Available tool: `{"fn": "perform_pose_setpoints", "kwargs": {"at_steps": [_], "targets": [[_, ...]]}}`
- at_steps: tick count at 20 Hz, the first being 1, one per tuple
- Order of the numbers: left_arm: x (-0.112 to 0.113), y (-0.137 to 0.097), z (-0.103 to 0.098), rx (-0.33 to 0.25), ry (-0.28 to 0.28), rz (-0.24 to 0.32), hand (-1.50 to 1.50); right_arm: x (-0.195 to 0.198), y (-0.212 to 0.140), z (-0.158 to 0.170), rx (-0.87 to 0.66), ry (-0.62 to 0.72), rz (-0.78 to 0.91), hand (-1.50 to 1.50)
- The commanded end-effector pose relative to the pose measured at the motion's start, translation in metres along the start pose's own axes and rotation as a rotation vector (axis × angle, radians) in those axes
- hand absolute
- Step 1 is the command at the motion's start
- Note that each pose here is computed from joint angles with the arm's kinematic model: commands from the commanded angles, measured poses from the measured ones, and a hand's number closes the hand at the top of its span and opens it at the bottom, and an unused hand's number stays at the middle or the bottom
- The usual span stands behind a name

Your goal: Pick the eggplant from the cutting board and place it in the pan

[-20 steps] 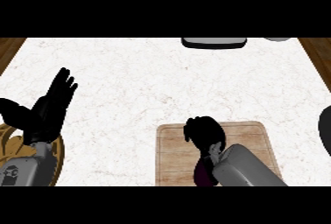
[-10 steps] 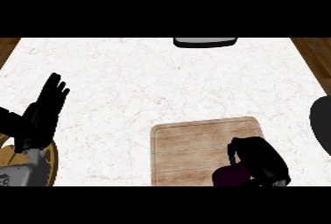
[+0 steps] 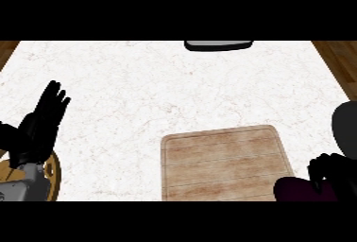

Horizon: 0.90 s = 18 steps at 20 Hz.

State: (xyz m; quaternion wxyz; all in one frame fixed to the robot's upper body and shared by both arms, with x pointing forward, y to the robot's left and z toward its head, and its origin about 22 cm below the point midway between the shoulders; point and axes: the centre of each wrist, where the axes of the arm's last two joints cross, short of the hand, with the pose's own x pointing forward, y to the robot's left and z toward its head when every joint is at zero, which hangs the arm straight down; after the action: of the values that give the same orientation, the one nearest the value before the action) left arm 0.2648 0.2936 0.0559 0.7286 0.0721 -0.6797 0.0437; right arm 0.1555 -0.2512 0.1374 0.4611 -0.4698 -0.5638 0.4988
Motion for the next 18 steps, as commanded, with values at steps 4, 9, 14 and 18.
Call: {"fn": "perform_pose_setpoints", "kwargs": {"at_steps": [4,9,14,18], "targets": [[0.003,-0.02,0.004,-0.034,-0.003,0.012,0.0,-0.008,-0.06,0.042,-0.146,0.059,0.0,1.5],[0.007,-0.016,0.0,-0.043,-0.013,-0.01,0.0,-0.05,-0.06,0.027,-0.215,0.141,-0.066,1.5],[0.005,-0.033,-0.013,-0.046,-0.015,-0.002,0.0,-0.106,-0.064,0.01,-0.293,0.253,-0.118,1.5],[0.011,-0.033,-0.016,-0.061,-0.015,0.0,0.0,-0.173,-0.065,0.014,-0.314,0.298,-0.157,1.5]]}}
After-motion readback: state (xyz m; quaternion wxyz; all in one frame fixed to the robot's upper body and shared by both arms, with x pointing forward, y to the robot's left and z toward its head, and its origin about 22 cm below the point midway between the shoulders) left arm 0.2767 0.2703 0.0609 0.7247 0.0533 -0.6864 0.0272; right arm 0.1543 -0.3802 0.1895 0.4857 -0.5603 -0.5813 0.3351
